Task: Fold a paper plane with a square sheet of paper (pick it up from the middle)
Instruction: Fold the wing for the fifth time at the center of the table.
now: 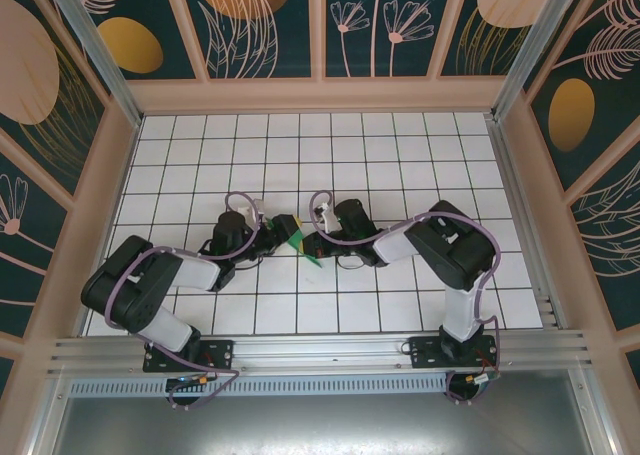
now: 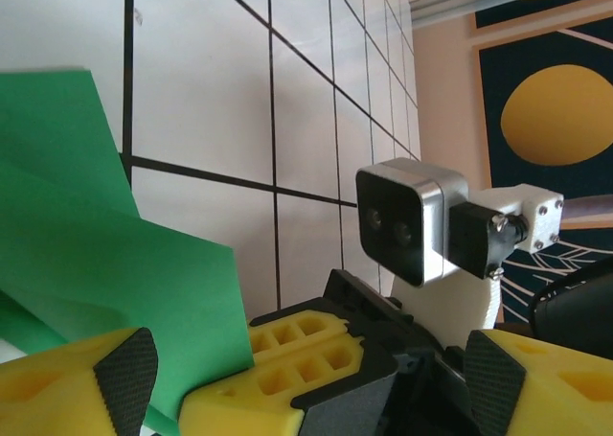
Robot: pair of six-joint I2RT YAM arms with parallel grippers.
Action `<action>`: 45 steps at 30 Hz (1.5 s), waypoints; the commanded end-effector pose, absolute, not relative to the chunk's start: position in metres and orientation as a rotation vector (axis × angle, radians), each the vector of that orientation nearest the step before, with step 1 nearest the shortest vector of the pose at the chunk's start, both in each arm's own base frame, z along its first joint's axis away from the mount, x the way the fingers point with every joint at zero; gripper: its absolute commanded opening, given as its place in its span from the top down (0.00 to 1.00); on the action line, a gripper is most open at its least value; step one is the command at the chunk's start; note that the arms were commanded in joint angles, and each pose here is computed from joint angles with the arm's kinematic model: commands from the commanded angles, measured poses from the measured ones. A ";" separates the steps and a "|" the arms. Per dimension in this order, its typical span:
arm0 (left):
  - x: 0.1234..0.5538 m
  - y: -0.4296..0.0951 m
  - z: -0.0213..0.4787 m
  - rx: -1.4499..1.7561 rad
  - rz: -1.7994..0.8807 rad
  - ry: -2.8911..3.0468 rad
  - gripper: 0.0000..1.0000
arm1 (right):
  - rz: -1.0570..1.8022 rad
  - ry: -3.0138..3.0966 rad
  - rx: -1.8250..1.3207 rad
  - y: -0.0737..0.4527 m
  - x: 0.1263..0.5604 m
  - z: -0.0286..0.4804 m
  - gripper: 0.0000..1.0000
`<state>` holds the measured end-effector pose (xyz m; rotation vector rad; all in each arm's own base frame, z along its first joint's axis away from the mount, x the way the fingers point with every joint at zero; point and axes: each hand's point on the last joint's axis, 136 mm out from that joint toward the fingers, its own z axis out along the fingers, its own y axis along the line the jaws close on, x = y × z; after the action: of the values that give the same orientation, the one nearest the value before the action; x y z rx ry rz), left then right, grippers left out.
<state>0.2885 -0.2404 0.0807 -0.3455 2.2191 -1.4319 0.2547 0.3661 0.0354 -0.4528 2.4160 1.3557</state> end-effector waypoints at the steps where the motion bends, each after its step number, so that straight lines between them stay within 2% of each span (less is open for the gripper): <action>1: 0.292 -0.250 0.094 -0.298 -1.485 2.174 0.15 | 1.379 2.422 -0.441 0.370 0.259 0.035 1.00; 35: 0.297 -0.252 0.063 -0.342 -1.437 2.256 0.15 | 1.324 2.530 -0.447 0.366 0.256 0.013 1.00; 40: 0.298 -0.249 0.056 -0.373 -1.404 2.279 0.15 | 1.329 2.501 -0.483 0.368 0.256 0.024 0.90; 45: 0.301 -0.249 0.052 -0.389 -1.389 2.296 0.15 | 1.335 2.487 -0.518 0.369 0.256 0.031 0.86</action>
<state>0.2957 -0.2492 0.0603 -0.3551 2.2735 -1.4270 0.2568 0.3722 0.0278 -0.4819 2.4740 1.3514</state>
